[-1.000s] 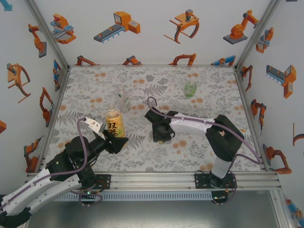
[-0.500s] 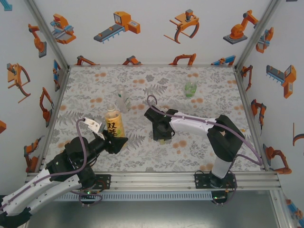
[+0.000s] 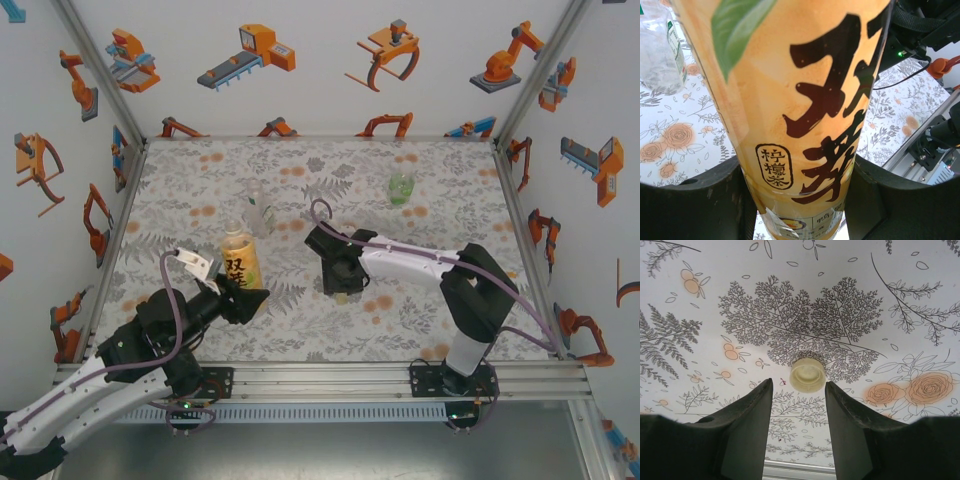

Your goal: Screw on the bottle caps

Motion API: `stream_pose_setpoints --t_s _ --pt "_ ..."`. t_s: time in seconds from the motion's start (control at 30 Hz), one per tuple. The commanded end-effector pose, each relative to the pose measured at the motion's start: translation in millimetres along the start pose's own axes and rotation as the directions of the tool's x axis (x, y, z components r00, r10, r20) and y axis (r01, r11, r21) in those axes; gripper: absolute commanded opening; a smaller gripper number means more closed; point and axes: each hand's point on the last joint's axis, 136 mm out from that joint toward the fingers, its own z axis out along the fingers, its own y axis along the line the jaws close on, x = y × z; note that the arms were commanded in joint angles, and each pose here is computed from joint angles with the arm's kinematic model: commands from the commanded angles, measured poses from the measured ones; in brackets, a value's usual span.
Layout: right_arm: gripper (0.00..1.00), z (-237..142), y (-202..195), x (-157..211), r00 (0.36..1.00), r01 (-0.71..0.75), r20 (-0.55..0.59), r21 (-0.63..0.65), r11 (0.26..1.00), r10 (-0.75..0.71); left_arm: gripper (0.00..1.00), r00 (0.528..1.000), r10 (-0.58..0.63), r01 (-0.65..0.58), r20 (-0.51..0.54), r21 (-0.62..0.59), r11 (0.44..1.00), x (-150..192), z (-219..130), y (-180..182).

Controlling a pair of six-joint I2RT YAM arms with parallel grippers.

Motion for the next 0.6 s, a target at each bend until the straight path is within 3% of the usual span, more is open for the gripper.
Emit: stream_pose_setpoints --t_s 0.0,0.57 --pt "0.46 8.6 -2.4 8.3 1.000 0.003 -0.024 0.015 1.000 -0.002 0.00 1.000 -0.019 0.019 0.015 0.000 1.000 -0.7 -1.5 0.9" --pt "0.43 13.8 -1.6 10.8 0.999 0.003 -0.035 0.013 1.000 -0.003 0.00 1.000 -0.021 0.021 0.017 -0.007 1.000 0.1 -0.8 2.4"
